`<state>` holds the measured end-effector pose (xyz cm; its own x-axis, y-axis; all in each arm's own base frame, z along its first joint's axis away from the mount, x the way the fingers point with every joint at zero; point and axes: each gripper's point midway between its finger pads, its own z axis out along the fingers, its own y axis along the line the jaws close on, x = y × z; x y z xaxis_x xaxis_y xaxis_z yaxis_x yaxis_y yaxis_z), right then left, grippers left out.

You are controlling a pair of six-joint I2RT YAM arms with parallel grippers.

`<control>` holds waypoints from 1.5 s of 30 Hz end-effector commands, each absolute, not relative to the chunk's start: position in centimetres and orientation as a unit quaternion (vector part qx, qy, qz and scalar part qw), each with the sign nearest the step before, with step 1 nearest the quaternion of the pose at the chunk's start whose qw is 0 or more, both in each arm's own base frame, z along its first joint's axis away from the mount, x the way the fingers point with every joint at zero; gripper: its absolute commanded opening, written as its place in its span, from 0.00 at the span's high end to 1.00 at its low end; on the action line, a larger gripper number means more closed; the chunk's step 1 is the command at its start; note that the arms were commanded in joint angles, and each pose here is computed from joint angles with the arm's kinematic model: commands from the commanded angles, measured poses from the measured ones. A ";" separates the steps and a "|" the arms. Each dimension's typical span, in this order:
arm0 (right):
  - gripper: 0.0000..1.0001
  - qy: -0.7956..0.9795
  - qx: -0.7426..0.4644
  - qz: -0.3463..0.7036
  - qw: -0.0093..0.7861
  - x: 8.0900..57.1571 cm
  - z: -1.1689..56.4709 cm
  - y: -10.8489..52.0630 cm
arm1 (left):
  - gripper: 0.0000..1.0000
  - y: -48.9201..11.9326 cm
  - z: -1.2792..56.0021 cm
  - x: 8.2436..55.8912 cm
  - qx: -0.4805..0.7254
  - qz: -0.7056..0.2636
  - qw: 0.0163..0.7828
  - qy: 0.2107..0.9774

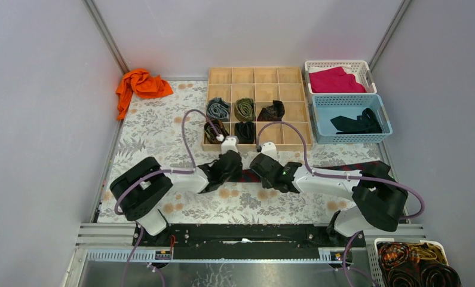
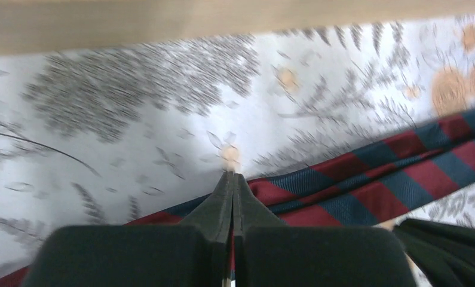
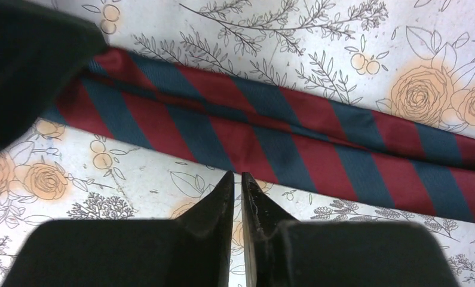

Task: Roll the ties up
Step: Roll the tie at the center of the board.

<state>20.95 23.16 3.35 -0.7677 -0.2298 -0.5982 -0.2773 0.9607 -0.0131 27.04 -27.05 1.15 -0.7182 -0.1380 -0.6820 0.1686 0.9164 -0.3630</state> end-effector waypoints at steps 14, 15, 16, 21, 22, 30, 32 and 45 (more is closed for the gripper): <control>0.84 0.947 -0.089 -0.001 0.308 19.8 2.1 18.6 | 1.00 -26.8 -7.3 13.7 0.142 -0.042 0.217 0.965; 0.84 0.946 -0.089 0.007 0.312 19.8 2.7 18.8 | 1.00 -27.1 -7.2 13.3 0.146 -0.048 0.214 0.965; 0.84 0.945 -0.092 0.015 0.313 19.6 3.2 18.9 | 1.00 -27.3 -7.0 13.1 0.147 -0.054 0.214 0.964; 0.85 0.947 -0.083 0.061 0.304 18.0 4.5 19.3 | 1.00 -26.2 -6.0 13.0 0.138 -0.043 0.226 0.963; 0.87 0.949 -0.079 0.070 0.297 17.4 4.2 19.2 | 1.00 -25.9 -5.5 13.4 0.133 -0.035 0.238 0.961; 1.00 0.962 -0.065 0.053 0.260 13.4 0.8 17.6 | 1.00 -29.7 -1.9 17.9 0.140 -0.044 0.306 0.941; 1.00 0.961 -0.064 0.038 0.267 12.8 0.9 17.1 | 1.00 -30.6 -2.3 18.5 0.145 -0.045 0.310 0.938; 1.00 0.967 -0.063 0.034 0.245 7.8 0.4 15.9 | 1.00 -33.8 -4.2 19.5 0.171 -0.083 0.309 0.932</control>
